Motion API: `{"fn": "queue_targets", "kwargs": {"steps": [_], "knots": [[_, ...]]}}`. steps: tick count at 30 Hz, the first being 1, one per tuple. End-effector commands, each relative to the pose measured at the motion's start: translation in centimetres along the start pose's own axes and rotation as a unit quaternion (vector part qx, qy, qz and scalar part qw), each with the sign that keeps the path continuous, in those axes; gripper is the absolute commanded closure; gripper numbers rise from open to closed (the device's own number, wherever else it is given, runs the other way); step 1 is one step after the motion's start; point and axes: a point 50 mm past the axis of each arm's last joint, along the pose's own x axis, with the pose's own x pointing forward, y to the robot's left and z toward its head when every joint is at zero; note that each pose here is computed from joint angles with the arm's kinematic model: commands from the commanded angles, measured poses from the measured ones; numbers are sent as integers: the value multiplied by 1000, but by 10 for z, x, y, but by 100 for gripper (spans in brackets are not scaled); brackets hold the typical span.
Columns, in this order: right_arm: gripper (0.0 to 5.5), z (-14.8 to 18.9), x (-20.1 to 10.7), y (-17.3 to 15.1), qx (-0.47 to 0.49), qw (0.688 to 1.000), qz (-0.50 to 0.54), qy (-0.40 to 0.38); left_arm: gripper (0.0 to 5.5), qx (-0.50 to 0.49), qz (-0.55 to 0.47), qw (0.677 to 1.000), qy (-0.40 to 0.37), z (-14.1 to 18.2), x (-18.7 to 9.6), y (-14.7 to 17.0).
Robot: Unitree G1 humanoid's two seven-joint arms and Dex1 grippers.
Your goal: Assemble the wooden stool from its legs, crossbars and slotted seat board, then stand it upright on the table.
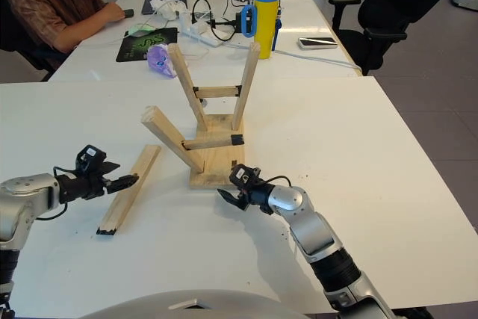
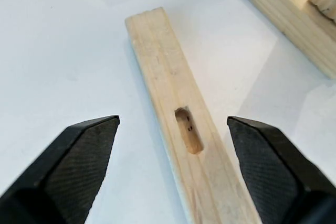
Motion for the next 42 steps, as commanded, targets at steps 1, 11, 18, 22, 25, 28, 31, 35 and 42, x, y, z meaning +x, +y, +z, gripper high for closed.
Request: {"fn": "queue_targets", "kwargs": {"steps": [1, 11, 18, 22, 25, 28, 31, 35, 42], "knots": [[189, -51, -7, 21, 84, 991, 13, 106, 169, -15, -7, 999, 35, -5, -2, -20], [189, -49, -2, 22, 80, 992, 15, 101, 200, -36, 27, 996, 77, -33, -1, -20], [189, -37, 13, 17, 69, 994, 21, 86, 300, -58, 27, 995, 77, -45, 4, -20], [189, -29, 21, 12, 72, 996, -5, 60, 344, -60, 47, 996, 37, -30, 9, -8], [189, -25, 27, 8, 76, 996, -11, 48, 344, -76, 60, 995, -10, -14, 13, 2], [189, -21, 31, 3, 79, 996, -21, 35, 344, -98, 74, 986, -116, 29, 12, 19], [189, -12, 31, -4, 70, 997, -30, 3, 344, -122, 67, 951, -275, 87, -4, 34], [189, 10, 21, -10, 76, 994, -27, -78, 344, -98, 12, 894, -437, 159, -38, 32], [189, 11, -23, -24, 163, 978, -43, -127, 344, -73, -195, 813, -543, 221, -89, -28]]}}
